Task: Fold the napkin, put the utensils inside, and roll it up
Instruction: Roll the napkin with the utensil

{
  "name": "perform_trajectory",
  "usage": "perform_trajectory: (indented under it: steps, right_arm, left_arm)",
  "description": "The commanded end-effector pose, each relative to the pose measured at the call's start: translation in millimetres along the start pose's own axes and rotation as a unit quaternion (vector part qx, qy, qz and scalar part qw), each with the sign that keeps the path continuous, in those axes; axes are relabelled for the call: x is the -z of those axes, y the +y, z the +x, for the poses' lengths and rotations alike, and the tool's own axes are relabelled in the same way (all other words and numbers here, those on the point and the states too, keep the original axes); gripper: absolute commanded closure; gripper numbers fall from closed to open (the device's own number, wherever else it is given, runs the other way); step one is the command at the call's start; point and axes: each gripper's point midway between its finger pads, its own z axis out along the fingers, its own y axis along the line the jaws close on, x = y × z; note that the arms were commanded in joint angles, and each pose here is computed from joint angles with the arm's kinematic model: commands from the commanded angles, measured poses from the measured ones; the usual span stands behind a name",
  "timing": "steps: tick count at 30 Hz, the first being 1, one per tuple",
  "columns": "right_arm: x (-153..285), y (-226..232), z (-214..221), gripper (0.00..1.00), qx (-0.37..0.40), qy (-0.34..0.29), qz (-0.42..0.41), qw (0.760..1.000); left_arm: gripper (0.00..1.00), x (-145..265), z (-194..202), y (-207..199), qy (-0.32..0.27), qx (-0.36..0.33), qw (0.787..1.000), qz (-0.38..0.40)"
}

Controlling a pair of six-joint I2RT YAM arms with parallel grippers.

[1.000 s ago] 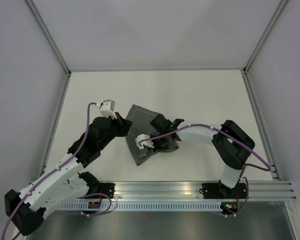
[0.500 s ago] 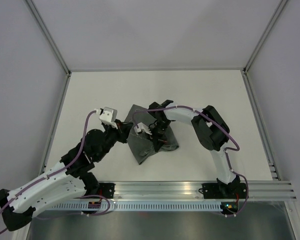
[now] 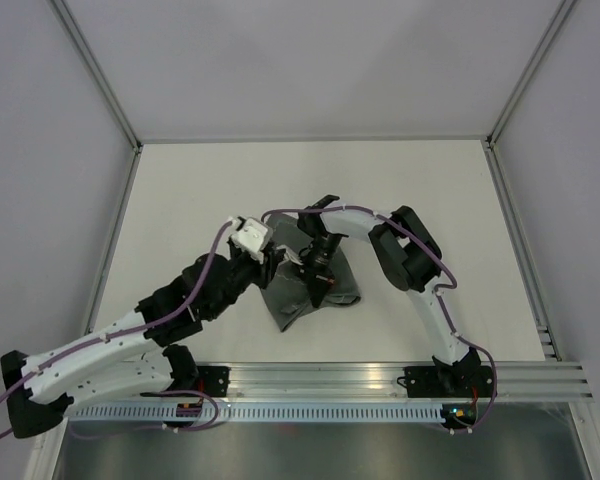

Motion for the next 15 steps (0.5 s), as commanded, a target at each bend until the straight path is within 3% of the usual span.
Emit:
perform_trajectory:
  steps: [1, 8, 12, 15]
  right_arm:
    - [-5, -11, 4, 0.99, -0.001, -0.007, -0.021, 1.0]
    - [-6, -18, 6, 1.0, -0.023, -0.012, -0.04, 0.999]
    - [-5, -20, 7, 1.0, -0.028, -0.012, -0.038, 0.999]
    - [-5, -21, 8, 0.99, -0.032, -0.012, -0.036, 0.999]
  left_arm:
    - [0.61, -11, 13, -15, 0.023, -0.094, 0.995, 0.016]
    - [0.62, -23, 53, -61, 0.044, -0.17, 0.981, 0.089]
    - [0.59, -40, 109, -84, 0.12, -0.22, 0.962, 0.108]
    - [0.56, -50, 132, -94, 0.146, -0.226, 0.957, 0.112]
